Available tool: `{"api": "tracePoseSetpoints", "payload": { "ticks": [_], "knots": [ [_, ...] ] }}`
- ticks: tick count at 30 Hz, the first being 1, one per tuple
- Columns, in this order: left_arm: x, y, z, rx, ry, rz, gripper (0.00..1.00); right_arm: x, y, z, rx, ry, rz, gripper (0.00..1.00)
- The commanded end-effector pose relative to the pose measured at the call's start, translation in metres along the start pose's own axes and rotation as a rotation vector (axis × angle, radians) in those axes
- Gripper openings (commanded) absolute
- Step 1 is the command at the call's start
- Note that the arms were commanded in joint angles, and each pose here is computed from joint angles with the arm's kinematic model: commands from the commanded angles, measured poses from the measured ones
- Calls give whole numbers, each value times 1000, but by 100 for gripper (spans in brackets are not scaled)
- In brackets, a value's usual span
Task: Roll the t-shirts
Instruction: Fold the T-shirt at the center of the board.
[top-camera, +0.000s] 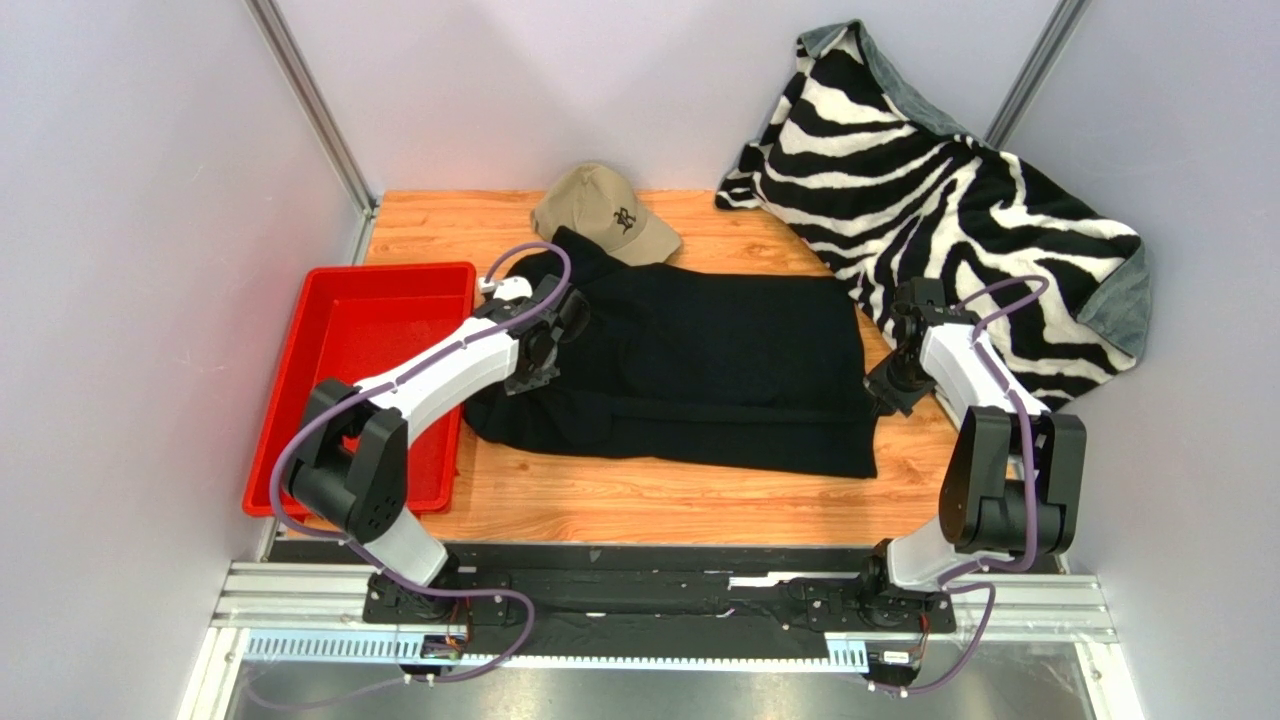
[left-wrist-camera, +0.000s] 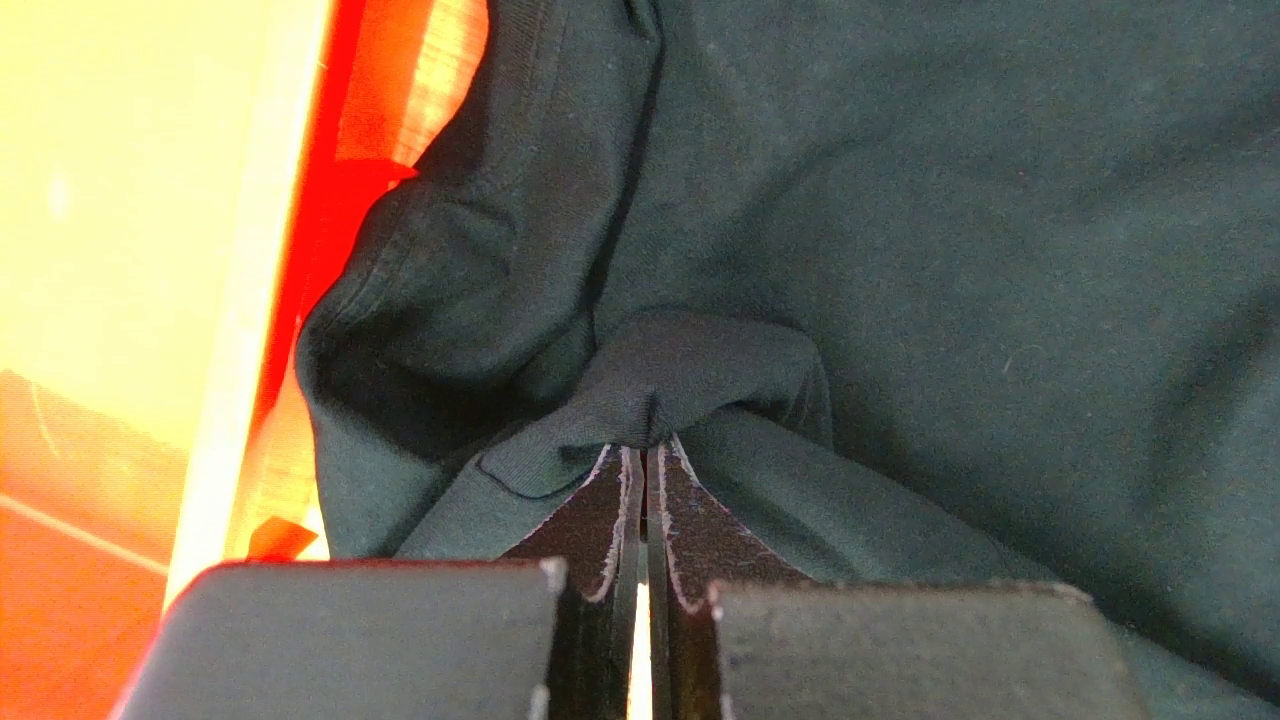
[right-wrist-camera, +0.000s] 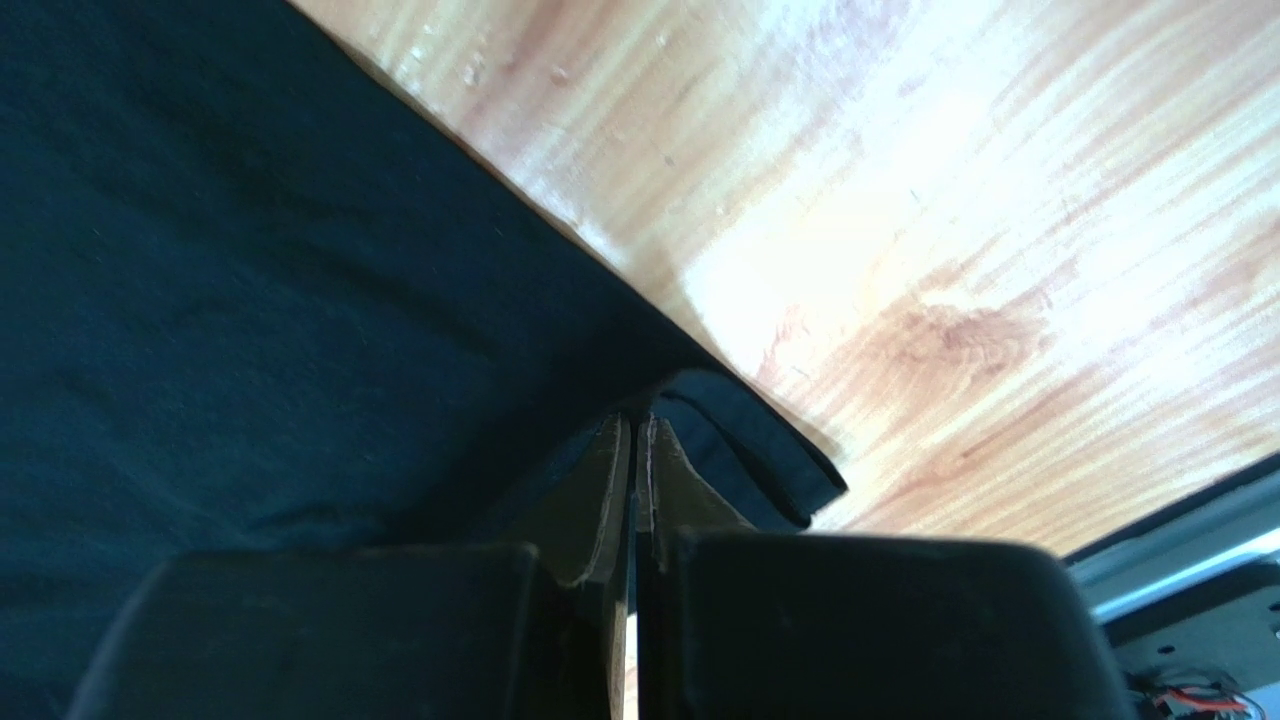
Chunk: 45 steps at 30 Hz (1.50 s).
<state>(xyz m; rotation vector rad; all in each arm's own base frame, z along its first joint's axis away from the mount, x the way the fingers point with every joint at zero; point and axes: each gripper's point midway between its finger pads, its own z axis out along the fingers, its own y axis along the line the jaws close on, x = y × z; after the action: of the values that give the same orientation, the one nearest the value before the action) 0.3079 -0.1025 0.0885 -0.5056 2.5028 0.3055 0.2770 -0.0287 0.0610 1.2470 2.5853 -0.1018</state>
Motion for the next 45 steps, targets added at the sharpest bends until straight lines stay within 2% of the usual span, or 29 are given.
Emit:
{"api": "tracePoseSetpoints", "payload": {
  "ticks": [1, 7, 10, 11, 12, 13, 14, 15, 16, 18, 22, 26, 29, 30, 31, 32, 34, 35, 37, 40, 45],
  "knots": [
    [-14, -4, -2, 17, -19, -16, 0, -26, 12, -1, -11, -84, 24, 0],
    [-17, -8, 3, 55, 3, -34, 0, -31, 19, -2, -33, -91, 15, 3],
    [-22, -12, 5, 89, 6, -31, 0, -32, 20, -2, -37, -88, 7, 8],
    [-22, -14, 7, 96, 10, -29, 3, -32, 21, -1, -37, -85, 1, 10],
    [-22, -15, 9, 113, 30, -22, 8, -31, 21, -1, -38, -81, -3, 21],
    [-24, -19, 8, 140, 29, -24, 26, -31, 22, -1, -44, -78, -7, 28],
    [-23, -20, 10, 152, 34, -21, 37, -30, 23, -1, -52, -75, -18, 35],
    [-22, -22, 7, 184, 43, -21, 46, -29, 25, -4, -66, -76, -24, 49],
    [-27, -23, 7, 205, 33, -35, 58, -29, 25, -6, -75, -77, -28, 55],
    [-28, -26, -1, 271, 29, -39, 61, -27, 24, -14, -95, -94, -35, 66],
    [-33, -24, -18, 339, 28, -69, 62, -10, 14, -22, -103, -86, -38, 67],
    [-34, -11, -34, 341, 8, -105, 58, 10, -9, -22, -68, -77, -23, 65],
    [-33, -8, -45, 371, 4, -117, 42, 24, -22, -23, -73, -77, -6, 61],
    [-28, -12, -50, 409, 26, -122, 35, 28, -22, -23, -89, -70, -3, 59],
    [-25, -16, -53, 437, 39, -131, 23, 35, -27, -19, -83, -57, 10, 55],
    [-13, -19, -54, 464, 78, -142, 19, 35, -23, -20, -112, -65, 15, 43],
    [-3, -23, -53, 478, 94, -147, 12, 41, -19, -16, -130, -49, 19, 40],
    [7, -22, -48, 459, 106, -143, 9, 45, -12, -14, -143, -35, 2, 36],
    [17, -24, -45, 451, 119, -128, 3, 48, -6, -13, -140, -33, -26, 35],
    [38, -20, -32, 421, 172, -133, 0, 58, 8, -11, -134, -21, -89, 34],
    [42, -24, -19, 419, 159, -132, 0, 64, 19, -2, -145, -4, -112, 33]
  ]
}}
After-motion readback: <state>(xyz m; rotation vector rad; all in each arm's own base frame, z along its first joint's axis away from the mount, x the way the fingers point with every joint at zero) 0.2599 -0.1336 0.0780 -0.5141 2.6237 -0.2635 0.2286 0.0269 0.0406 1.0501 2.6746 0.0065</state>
